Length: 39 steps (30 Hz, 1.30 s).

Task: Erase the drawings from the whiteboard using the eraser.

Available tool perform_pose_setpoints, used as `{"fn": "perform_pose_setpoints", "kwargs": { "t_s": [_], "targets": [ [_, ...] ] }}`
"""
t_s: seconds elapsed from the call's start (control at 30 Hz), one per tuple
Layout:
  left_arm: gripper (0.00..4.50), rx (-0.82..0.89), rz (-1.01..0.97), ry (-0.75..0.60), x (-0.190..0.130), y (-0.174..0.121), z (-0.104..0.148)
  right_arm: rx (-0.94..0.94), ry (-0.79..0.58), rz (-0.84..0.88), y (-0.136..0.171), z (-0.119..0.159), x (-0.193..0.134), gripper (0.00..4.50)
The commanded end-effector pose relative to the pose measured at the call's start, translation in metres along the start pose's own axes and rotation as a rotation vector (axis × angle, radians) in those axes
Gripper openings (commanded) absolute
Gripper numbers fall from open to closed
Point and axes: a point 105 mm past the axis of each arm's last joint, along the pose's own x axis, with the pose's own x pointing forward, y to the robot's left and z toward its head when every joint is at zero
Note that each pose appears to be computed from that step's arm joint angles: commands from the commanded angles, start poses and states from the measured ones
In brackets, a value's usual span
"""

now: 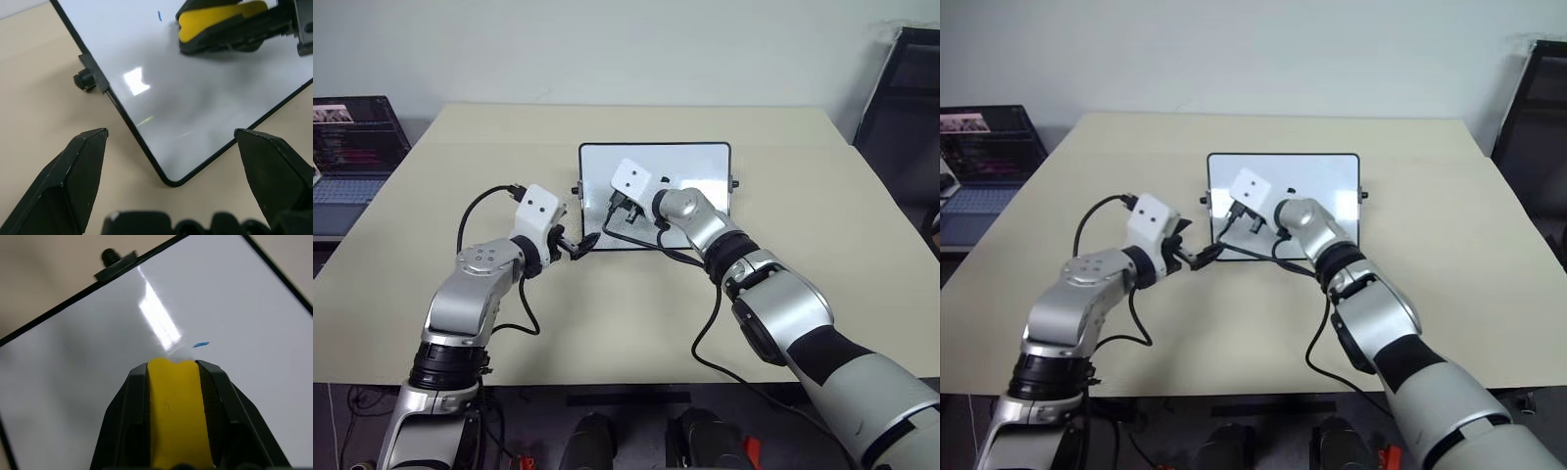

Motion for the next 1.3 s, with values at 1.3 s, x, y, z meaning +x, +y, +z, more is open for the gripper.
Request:
{"fn": "perform_pose_setpoints", "kwargs": {
  "t_s": [1.3],
  "targets": [
    [4.50,0.041,0.055,-0.122,-0.005,0.016,0.026,-0.068,-0.091,-0.019,-0.008,0.044,0.003,1.05]
  ]
}}
